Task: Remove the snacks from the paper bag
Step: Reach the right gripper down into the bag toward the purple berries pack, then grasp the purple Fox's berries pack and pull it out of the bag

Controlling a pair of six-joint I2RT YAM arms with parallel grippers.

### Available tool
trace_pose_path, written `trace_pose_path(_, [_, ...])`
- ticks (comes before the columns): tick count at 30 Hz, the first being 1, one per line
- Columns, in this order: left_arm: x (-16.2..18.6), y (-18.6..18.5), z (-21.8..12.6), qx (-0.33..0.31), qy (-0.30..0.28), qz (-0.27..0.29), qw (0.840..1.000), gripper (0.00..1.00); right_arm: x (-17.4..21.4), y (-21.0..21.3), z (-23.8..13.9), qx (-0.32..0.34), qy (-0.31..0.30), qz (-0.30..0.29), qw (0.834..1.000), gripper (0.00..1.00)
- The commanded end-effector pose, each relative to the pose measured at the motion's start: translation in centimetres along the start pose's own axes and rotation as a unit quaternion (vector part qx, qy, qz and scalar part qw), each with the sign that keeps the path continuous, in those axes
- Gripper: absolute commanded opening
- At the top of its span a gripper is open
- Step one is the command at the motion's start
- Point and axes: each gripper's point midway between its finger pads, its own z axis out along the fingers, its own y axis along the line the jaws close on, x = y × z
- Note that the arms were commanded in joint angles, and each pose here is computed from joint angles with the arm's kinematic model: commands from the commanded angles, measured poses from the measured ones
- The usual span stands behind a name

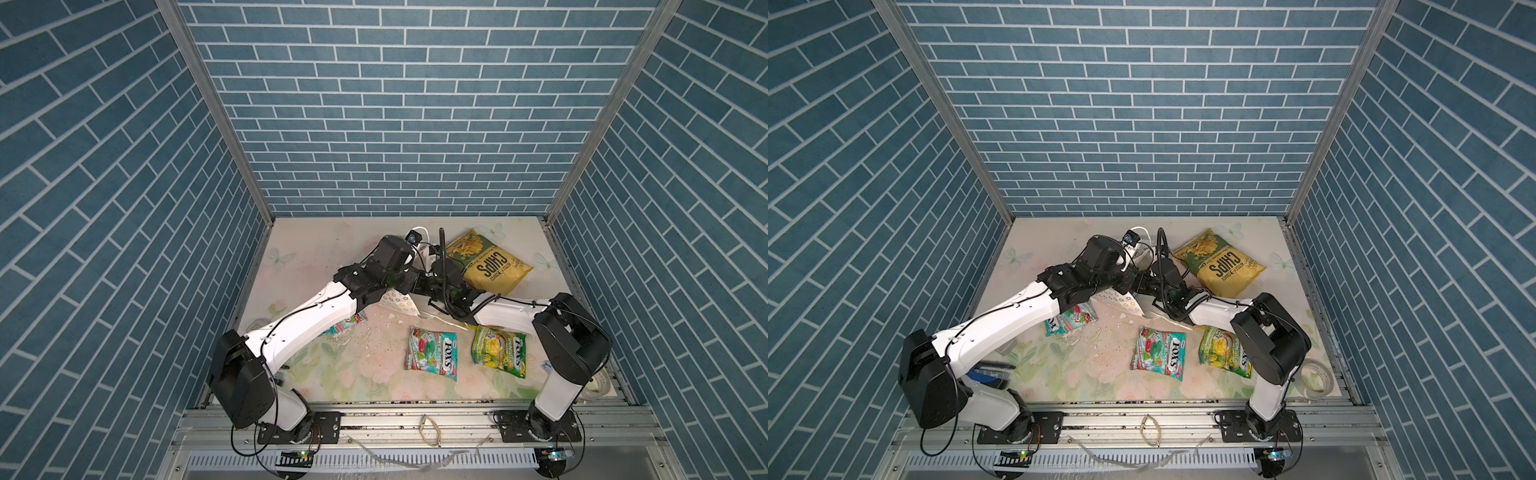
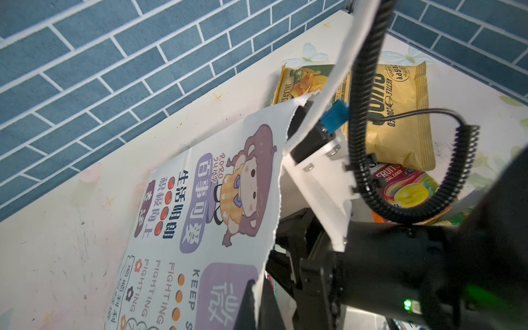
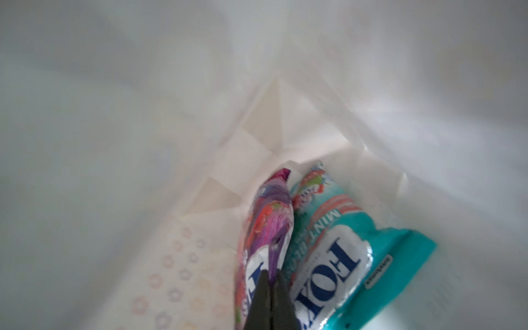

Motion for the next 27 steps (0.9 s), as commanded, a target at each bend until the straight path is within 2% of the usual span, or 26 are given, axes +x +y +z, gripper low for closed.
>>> trace_pose_path(1, [-0.2, 0.7, -0.4, -0.017, 0.003, -0.003, 1.0, 0.0, -2.6, 3.6, -1.9, -0.078, -0.034, 0.018, 0.996, 0.0])
trace_pose_path(13, [-0.8, 0.4, -1.0, -0.001, -0.011, 0.002, 1.0, 0.0, -4.1, 4.0, -6.3, -0.08, -0.058, 0.003, 0.995, 0.0])
trace_pose_path(27, [-0.7, 0.1, -1.1, 0.008, -0.006, -0.003, 1.0, 0.0, -4.6, 5.1, -10.4, -0.083, -0.038, -0.048, 0.995, 0.0])
